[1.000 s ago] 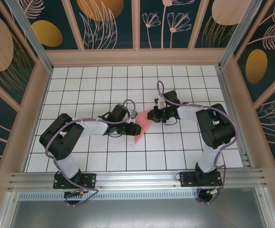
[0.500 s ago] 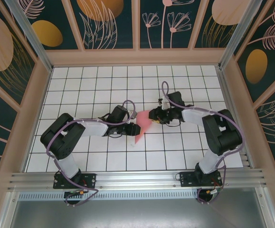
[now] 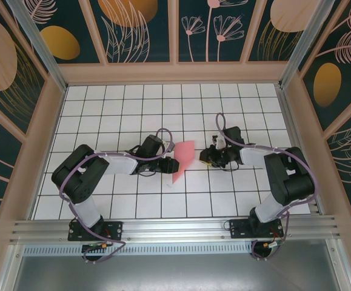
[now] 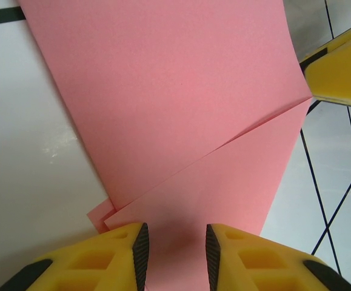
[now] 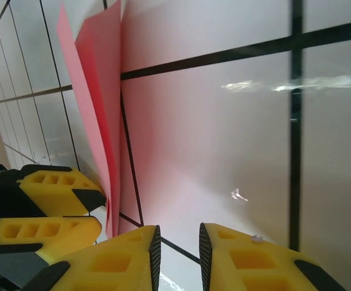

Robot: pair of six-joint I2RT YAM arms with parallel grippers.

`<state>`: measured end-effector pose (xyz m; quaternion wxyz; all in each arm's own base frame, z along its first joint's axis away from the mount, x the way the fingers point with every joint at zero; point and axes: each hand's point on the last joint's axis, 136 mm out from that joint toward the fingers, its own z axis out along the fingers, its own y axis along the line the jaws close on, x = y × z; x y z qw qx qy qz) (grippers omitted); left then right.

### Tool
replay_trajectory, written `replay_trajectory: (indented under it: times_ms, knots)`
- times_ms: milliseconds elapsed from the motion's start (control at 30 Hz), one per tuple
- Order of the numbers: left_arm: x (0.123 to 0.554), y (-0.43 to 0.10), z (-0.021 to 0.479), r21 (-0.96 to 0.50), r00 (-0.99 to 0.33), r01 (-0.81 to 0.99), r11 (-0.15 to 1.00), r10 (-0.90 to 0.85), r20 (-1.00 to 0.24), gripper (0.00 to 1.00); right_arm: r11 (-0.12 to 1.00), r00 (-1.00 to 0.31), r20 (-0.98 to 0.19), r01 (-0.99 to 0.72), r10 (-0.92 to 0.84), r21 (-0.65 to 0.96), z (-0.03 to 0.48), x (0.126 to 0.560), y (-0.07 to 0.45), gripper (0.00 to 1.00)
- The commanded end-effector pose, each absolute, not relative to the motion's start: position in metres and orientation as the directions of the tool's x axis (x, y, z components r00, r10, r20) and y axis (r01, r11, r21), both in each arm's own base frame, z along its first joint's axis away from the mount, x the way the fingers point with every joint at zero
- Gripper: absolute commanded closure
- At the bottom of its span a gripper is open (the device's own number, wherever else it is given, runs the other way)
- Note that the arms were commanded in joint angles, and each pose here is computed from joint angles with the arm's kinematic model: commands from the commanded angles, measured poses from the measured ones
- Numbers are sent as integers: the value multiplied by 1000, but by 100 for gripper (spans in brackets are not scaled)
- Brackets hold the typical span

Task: Fold a paper plane with a square sheet of paper (fold left side to right side)
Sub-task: Fold the wing for the fifth time at the center of the table.

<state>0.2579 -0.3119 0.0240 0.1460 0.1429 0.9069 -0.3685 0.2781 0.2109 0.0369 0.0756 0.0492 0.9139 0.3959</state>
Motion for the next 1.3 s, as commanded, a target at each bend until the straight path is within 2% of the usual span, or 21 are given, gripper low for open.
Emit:
replay_trajectory:
  times_ms: [0,267,500,967,1267]
  knots:
    - [257,-310,21,-628,-918,363,689,148,-369,66,655,-989,-94,5,117,755,38,278,229,73]
    - [257,-310,20,-627,-918,363,690,149,-367,67,624,-991,-110,-39,75,781,46,283,252,73]
    - [257,-309,14,-621,-921,358,697,153,-359,70,600,-991,-128,-72,50,797,57,282,262,67]
    - [259,-305,3,-588,-924,349,730,166,-343,73,597,-992,-121,-80,29,798,54,283,275,65]
    - [260,-304,3,-580,-924,349,736,166,-345,83,597,-994,-109,-72,25,799,48,283,281,57]
